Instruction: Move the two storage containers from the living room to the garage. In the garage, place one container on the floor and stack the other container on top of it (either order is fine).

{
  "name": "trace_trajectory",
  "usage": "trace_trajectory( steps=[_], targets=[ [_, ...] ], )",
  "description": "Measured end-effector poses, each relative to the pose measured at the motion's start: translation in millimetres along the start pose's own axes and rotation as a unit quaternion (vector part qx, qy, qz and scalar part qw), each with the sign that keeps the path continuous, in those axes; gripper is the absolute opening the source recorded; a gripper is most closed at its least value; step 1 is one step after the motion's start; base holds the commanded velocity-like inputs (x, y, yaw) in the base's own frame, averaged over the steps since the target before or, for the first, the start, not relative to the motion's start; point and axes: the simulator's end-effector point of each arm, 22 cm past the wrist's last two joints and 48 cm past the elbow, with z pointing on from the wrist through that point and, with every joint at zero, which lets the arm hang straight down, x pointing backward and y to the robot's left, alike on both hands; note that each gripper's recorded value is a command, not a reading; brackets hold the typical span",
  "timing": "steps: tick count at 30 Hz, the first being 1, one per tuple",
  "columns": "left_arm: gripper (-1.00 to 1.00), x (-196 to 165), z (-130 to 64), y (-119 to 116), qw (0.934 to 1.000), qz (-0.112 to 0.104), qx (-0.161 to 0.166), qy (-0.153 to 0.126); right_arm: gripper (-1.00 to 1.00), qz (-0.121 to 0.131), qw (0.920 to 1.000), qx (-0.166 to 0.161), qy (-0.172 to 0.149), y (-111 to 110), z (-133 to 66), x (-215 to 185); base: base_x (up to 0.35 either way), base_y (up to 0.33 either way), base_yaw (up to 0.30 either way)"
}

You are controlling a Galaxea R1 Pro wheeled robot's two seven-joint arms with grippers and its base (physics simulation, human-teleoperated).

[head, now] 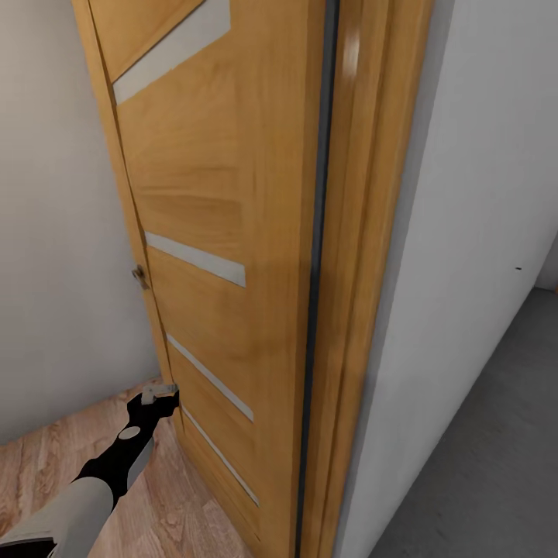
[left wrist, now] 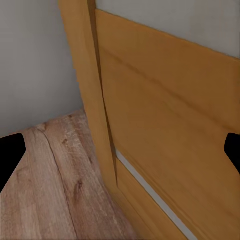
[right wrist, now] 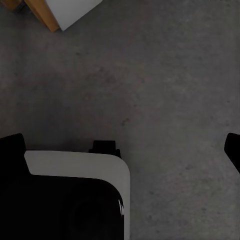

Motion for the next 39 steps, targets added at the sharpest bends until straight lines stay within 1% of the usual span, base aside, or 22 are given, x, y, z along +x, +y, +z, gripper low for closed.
trace_trajectory(
  steps=[16, 26, 39],
  targets=[
    [1.0, 0, 0.0, 0, 1.0, 0.0, 0.0, 0.0, 1.0, 0.0, 1.0, 0.0, 0.0, 0, 0.0, 0, 0.0, 0.003, 0.0],
    [1.0, 11, -1.1, 1, 0.9999, 0.002, -0.001, 0.012, 1.0, 0.0, 1.0, 0.0, 0.0, 0, 0.0, 0, 0.0, 0.153, 0.0],
    [1.0, 13, -1.4, 1, 0.9999, 0.002, -0.001, 0.014, 1.0, 0.0, 1.0, 0.0, 0.0, 0, 0.0, 0, -0.001, 0.028, 0.0]
  ],
)
